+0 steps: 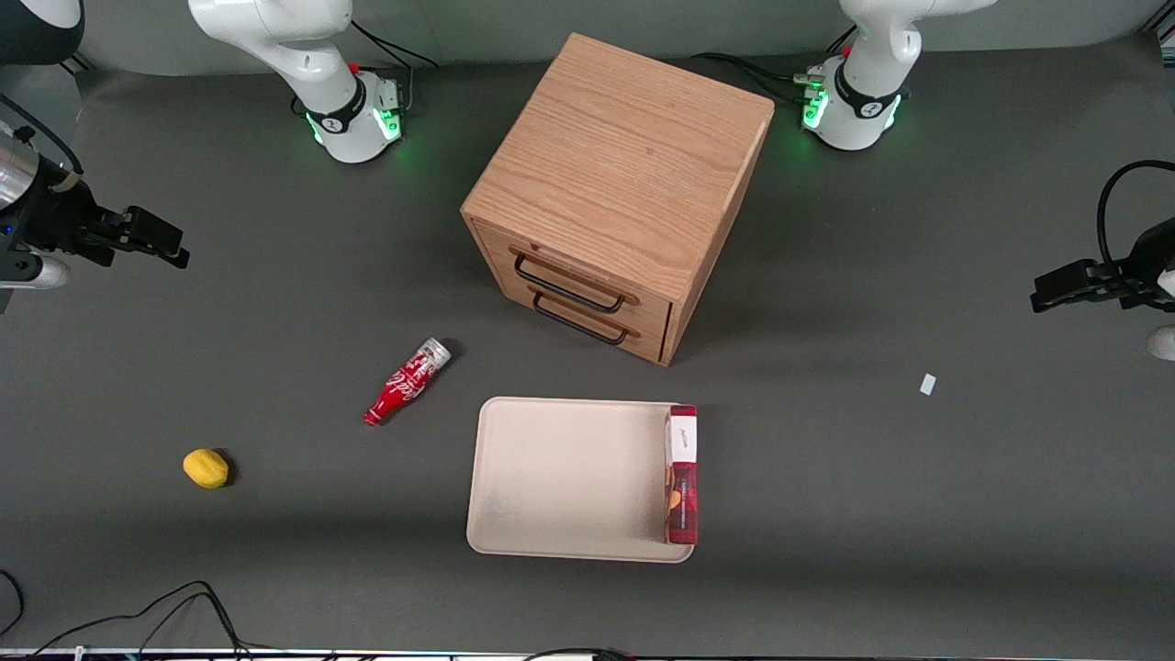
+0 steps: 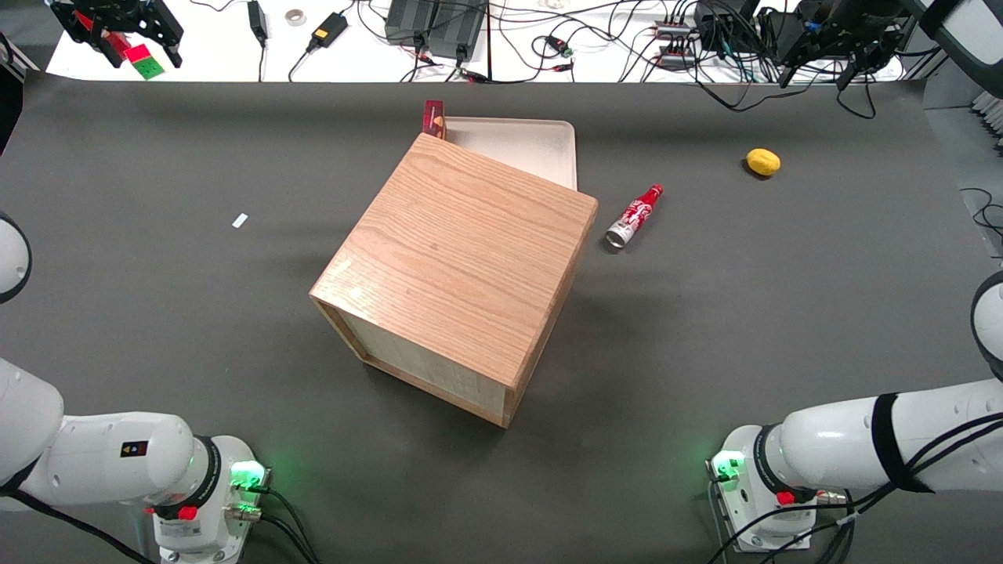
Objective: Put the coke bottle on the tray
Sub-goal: 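Move the right gripper down to the red Coca-Cola bottle lying on the table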
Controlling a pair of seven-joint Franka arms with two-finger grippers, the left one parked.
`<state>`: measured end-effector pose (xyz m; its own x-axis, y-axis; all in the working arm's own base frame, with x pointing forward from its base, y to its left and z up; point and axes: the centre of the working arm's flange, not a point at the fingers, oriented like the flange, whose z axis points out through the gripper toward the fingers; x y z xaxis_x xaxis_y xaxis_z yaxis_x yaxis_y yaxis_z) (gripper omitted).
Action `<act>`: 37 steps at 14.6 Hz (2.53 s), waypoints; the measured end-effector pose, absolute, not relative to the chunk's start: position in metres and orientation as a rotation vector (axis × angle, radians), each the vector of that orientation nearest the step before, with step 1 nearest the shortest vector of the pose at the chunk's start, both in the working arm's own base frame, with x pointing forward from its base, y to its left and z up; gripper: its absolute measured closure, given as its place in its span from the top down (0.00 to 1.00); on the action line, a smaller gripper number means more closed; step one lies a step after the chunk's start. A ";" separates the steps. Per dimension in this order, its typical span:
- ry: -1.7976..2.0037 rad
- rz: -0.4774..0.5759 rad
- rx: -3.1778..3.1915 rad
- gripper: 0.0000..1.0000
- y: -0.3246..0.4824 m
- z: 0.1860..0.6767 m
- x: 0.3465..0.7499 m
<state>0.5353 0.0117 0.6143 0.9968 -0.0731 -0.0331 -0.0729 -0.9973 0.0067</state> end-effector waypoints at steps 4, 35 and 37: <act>-0.108 -0.044 3.134 1.00 0.014 0.617 0.536; -1.351 -0.206 2.846 1.00 0.166 0.197 0.580; -1.351 -0.213 2.843 1.00 0.166 0.193 0.579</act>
